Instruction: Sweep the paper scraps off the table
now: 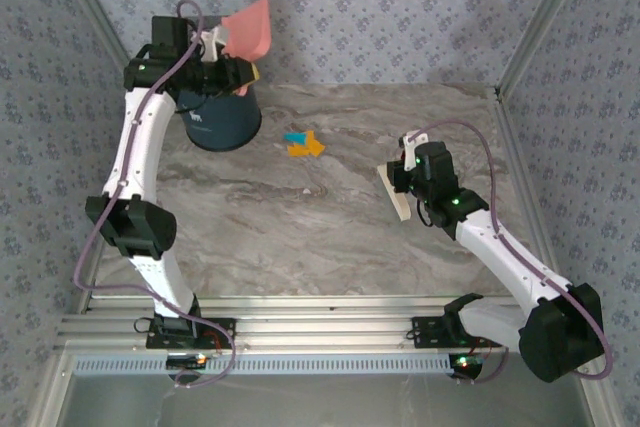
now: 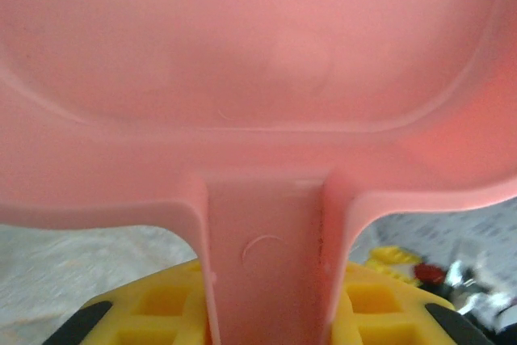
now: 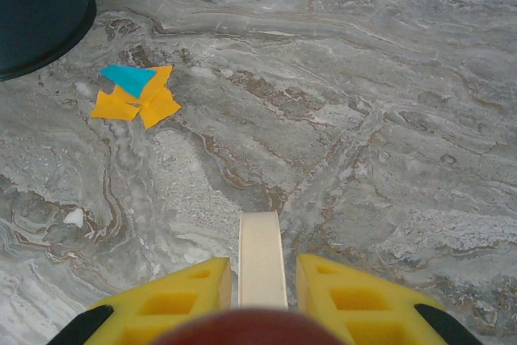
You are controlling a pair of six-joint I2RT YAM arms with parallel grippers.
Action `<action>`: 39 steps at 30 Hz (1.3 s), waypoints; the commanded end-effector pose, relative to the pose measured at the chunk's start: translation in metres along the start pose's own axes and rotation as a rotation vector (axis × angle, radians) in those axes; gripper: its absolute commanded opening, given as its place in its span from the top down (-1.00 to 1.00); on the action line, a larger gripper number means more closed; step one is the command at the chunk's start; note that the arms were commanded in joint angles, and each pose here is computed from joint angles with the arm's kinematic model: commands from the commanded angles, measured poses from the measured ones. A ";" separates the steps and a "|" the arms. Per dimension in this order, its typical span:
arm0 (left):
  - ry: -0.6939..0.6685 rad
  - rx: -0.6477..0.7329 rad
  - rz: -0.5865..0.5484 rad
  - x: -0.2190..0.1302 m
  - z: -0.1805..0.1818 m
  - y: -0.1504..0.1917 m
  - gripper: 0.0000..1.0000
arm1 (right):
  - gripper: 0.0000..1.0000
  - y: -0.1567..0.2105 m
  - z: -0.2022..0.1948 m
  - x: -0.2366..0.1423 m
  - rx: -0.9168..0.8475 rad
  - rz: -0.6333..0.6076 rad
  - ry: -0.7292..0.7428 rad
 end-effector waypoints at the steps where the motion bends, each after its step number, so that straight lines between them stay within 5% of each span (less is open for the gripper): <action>1: -0.129 0.158 0.117 -0.008 0.003 0.033 1.00 | 1.00 -0.006 -0.002 -0.001 0.035 -0.044 -0.010; 27: -0.433 0.359 0.544 0.025 0.075 0.190 1.00 | 1.00 -0.019 -0.026 0.013 0.066 -0.074 0.094; 39: -0.534 0.344 0.714 0.048 0.115 0.213 1.00 | 1.00 -0.057 -0.033 0.054 -0.015 -0.109 0.109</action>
Point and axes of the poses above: each hand's point on the last joint's axis, 136 mm out from that joint toward the fingers, its own x axis out along the fingers, its own z axis along the line the jaws close on, y = z × x, the point moved 6 cm from there along -x, back along the fingers, and after that the axes turned 2 degrees about -x, right-handed, at the moved point
